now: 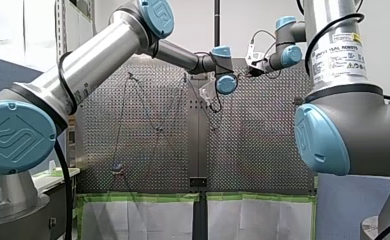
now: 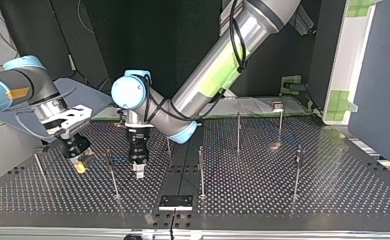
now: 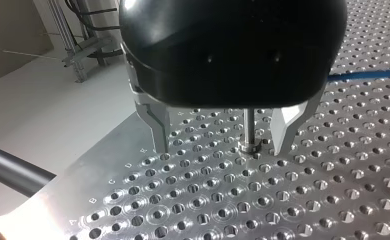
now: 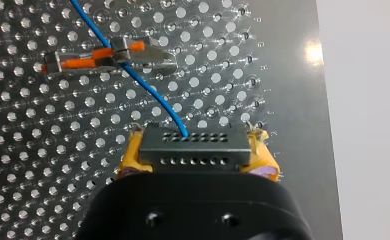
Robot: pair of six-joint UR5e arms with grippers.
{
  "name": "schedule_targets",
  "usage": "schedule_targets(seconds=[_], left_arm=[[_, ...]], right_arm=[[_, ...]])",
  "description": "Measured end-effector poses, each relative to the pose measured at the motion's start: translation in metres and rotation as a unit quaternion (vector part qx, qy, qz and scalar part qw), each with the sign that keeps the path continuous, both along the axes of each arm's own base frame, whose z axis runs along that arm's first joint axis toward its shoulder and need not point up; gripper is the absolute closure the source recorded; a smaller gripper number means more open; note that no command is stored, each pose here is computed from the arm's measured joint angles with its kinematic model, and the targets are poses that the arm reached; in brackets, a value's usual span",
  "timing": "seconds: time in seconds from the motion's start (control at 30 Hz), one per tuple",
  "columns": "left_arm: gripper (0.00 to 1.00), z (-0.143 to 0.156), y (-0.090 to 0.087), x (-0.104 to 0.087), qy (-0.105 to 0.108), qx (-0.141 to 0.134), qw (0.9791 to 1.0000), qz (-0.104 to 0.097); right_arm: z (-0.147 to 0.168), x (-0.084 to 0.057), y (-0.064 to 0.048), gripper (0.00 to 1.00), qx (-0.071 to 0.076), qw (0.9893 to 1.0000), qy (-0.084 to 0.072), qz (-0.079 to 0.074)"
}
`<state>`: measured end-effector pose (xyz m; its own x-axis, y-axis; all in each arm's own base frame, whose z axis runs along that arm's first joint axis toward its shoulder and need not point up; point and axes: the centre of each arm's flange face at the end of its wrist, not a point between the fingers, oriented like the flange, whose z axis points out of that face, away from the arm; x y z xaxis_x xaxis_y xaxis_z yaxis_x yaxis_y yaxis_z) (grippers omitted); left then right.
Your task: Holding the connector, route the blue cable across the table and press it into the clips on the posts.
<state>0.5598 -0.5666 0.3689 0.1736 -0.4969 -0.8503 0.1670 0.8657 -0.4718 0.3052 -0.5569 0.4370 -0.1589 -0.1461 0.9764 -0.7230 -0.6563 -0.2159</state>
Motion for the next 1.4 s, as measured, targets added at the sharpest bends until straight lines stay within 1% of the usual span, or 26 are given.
schedule_targets(seconds=[0.6,1.4], left_arm=[[0.0,-0.0006,-0.004,-0.0049,0.003,0.005,1.0,-0.006],[0.0,-0.0009,-0.0057,-0.007,0.005,0.007,0.9999,-0.008]], right_arm=[[0.0,0.0,0.0,1.0,0.0,1.0,0.0,0.0],[-0.0001,0.0,0.0,1.0,0.0,1.0,0.0,0.0]])
